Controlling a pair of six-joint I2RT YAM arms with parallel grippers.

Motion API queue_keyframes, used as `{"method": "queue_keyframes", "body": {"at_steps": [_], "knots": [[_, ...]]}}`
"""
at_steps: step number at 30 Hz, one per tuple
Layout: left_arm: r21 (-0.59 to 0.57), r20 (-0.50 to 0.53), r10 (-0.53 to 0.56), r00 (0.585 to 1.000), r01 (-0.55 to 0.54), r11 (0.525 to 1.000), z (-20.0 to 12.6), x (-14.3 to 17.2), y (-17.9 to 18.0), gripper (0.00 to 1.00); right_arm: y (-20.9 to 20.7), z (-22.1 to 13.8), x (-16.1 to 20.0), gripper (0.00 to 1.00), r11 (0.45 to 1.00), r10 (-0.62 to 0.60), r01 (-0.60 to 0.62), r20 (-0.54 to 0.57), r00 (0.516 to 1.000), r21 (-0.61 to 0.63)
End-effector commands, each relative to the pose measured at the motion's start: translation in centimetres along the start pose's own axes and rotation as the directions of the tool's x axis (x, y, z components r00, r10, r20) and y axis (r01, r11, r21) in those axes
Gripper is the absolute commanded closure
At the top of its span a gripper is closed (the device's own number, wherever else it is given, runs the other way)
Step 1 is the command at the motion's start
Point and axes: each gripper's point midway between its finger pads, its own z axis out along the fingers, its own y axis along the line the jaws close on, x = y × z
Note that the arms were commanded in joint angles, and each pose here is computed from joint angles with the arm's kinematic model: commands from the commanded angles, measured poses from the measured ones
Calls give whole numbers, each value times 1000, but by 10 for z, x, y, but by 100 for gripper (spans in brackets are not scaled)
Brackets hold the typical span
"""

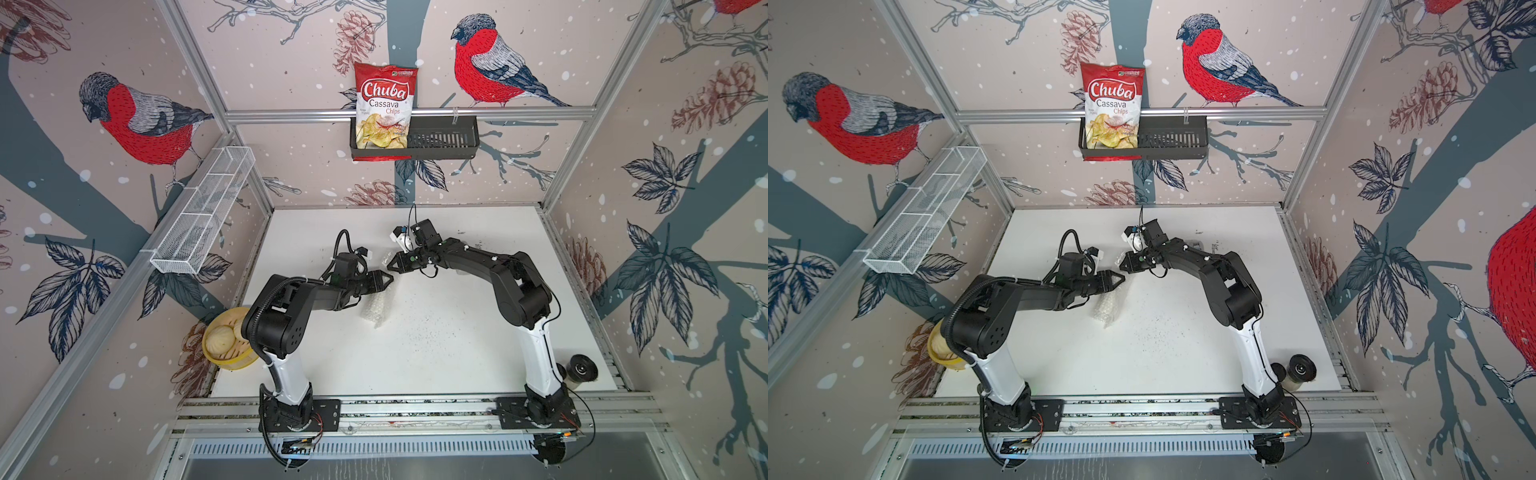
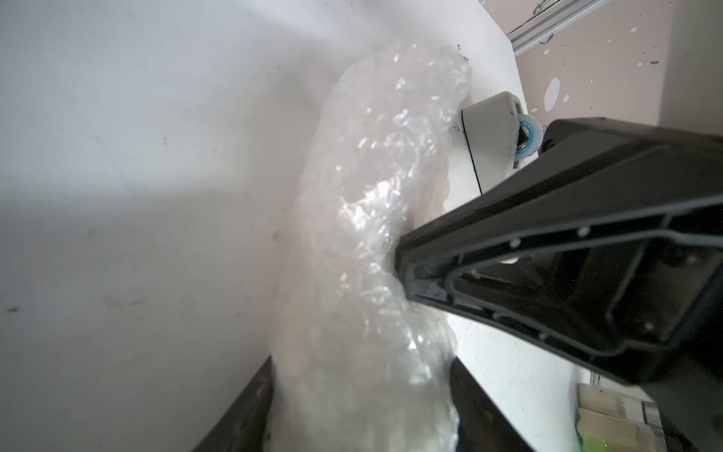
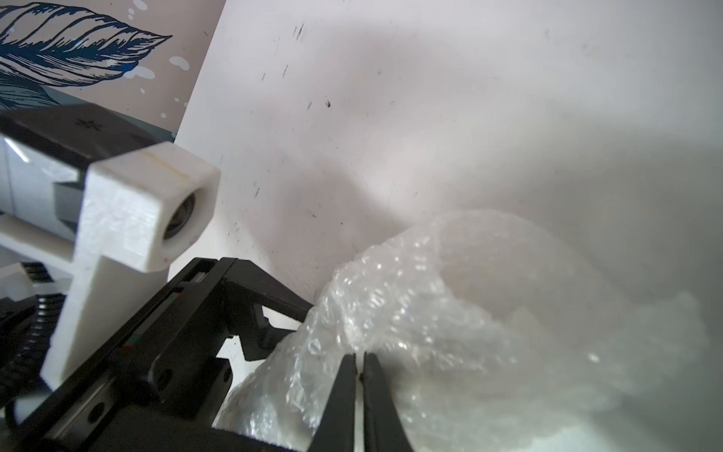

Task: Wrap vases in bubble wrap
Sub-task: Stick the tape on the bubble wrap.

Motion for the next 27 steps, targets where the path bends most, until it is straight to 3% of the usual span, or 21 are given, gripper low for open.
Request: {"method": "queue_keyframes", "body": {"at_steps": [1, 7, 17, 27], "knots": [[-68, -105, -54, 993, 47, 997, 0, 31, 18, 88, 0, -19, -10, 89, 999, -19, 18, 33, 999, 38], [-69, -104, -51, 993, 43, 997, 0, 30, 18, 88, -10, -45, -5, 89, 999, 17, -20, 85, 996, 30], [-67, -104, -52, 993, 45, 997, 0, 30, 18, 88, -18, -1, 17, 90, 998, 50, -50, 0, 999, -23], [-63, -100, -50, 994, 44, 997, -1, 29, 16, 88, -19, -35, 14, 90, 999, 39, -40, 61, 997, 21]]}}
